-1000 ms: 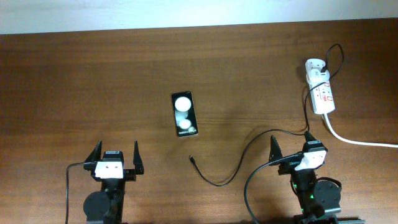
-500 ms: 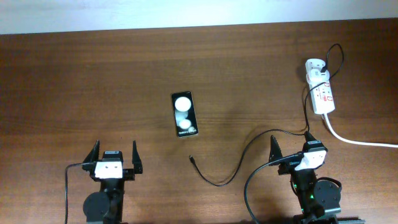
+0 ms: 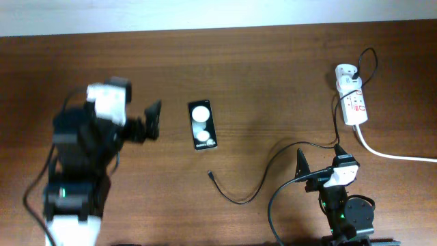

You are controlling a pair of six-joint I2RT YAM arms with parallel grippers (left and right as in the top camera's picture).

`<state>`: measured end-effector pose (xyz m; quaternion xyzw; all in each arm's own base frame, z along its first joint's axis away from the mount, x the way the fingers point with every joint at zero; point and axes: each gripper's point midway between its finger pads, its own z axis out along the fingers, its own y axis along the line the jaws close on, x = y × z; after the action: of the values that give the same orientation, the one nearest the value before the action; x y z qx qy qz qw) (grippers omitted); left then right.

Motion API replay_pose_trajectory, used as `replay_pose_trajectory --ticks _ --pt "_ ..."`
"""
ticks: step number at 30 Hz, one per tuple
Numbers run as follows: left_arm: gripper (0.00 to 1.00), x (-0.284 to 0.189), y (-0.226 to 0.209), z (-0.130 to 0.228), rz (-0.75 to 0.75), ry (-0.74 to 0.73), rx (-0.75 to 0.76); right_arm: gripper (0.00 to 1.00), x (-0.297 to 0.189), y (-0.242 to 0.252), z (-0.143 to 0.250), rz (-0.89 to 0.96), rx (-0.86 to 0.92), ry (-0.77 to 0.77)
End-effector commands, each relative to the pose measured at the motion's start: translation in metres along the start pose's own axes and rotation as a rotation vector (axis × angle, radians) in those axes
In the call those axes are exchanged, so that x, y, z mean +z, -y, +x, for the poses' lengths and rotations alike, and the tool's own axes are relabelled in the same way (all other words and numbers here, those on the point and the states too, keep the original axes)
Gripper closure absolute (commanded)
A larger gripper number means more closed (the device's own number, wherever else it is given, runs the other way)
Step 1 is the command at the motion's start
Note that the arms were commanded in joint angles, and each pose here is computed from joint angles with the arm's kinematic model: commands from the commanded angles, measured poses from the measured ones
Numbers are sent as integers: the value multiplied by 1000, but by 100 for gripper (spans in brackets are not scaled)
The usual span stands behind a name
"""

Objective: Plug charger to phone and switch on socket

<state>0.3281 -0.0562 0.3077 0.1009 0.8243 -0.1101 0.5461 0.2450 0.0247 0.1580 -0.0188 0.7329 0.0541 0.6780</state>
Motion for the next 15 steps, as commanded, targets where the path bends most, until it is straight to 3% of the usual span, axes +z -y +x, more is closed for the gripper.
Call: replay_pose_trajectory --ticks 1,4,5,7,10,11,14,15 --pt "1 45 36 -27 140 -141 27 1 0 3 2 13 7 -3" --pt "1 100 76 1 217 -421 64 1 0 3 2 13 7 -3" --pt "1 117 106 26 339 -553 38 1 0 3 2 13 7 -3" --pt "1 128 134 60 477 -677 -19 1 0 3 2 13 7 -3" --pt "1 147 139 107 496 -828 -57 1 0 3 2 13 7 -3" --pt "0 154 140 121 446 -884 -114 1 0 3 2 13 7 -3" --pt "1 172 98 172 -150 -1009 -377 1 0 3 2 13 7 -3" --pt "3 173 96 182 -233 -1018 -400 1 0 3 2 13 7 -3"
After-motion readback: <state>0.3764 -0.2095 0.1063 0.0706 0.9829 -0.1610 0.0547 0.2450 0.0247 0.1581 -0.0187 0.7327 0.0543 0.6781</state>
